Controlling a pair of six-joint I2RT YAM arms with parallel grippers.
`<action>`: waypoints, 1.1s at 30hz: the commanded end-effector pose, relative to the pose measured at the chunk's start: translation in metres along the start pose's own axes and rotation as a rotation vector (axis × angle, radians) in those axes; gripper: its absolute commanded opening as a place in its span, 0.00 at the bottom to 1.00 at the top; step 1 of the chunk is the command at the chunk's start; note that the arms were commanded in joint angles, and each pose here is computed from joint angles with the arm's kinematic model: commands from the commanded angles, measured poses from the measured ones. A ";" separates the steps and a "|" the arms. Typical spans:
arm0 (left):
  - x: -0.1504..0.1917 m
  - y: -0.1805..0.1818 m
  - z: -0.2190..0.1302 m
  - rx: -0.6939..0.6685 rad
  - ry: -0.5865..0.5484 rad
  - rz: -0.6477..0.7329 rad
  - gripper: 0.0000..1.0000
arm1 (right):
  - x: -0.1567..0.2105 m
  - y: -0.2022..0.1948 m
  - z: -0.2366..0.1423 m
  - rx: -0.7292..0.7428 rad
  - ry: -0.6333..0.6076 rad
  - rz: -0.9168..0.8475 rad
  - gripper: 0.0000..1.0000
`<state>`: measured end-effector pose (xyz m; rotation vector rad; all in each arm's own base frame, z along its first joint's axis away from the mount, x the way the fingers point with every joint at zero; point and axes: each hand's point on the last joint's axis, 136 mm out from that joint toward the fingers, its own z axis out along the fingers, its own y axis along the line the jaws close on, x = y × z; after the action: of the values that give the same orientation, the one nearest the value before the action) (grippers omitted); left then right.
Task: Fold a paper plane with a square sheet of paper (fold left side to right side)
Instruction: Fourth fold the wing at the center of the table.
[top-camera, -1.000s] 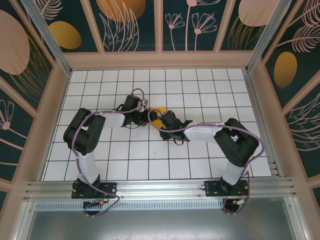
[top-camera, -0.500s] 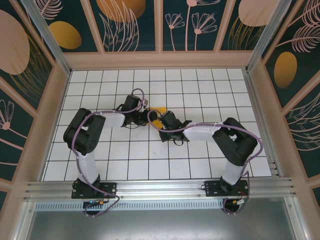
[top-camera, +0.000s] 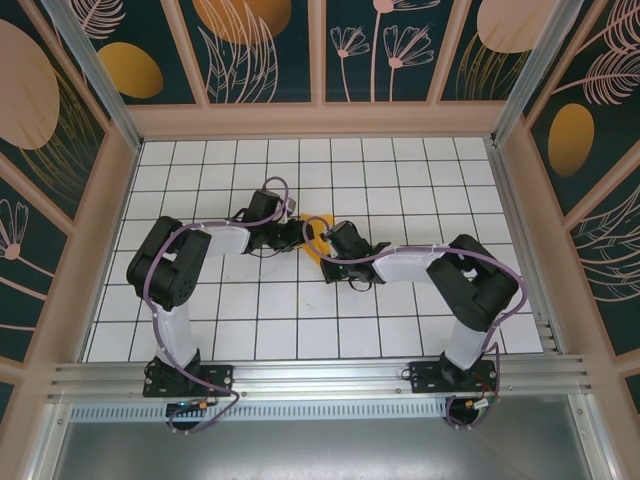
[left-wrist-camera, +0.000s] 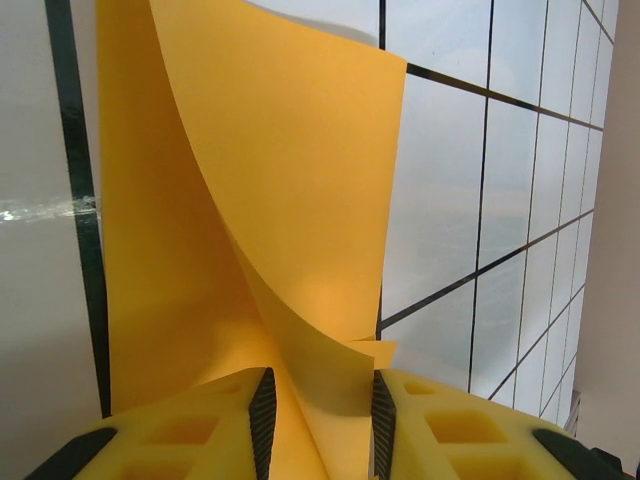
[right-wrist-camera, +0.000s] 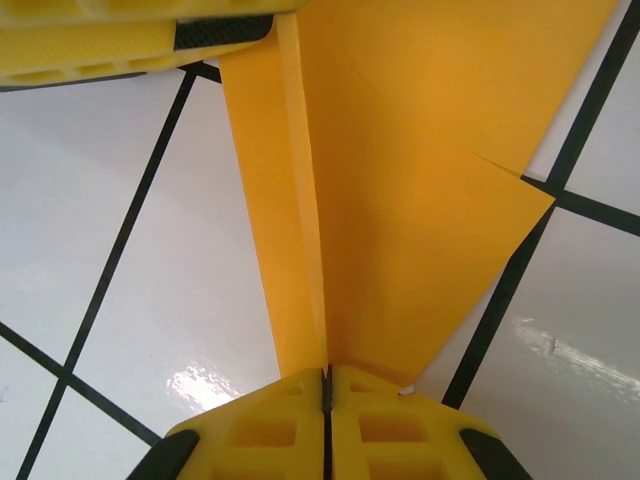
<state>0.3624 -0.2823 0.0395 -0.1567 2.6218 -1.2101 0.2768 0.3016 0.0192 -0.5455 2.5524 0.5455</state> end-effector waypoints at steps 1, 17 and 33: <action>0.001 -0.003 0.001 0.006 0.001 0.007 0.34 | 0.017 -0.009 -0.001 0.004 0.049 0.039 0.10; -0.004 -0.010 -0.013 -0.001 -0.050 0.004 0.30 | 0.018 -0.017 -0.008 -0.120 0.015 0.140 0.05; -0.008 -0.016 0.016 0.037 0.006 0.003 0.30 | 0.024 -0.023 -0.008 -0.209 0.020 0.217 0.04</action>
<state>0.3688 -0.2905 0.0365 -0.1698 2.6248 -1.2073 0.2765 0.2823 0.0198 -0.3793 2.5403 0.8991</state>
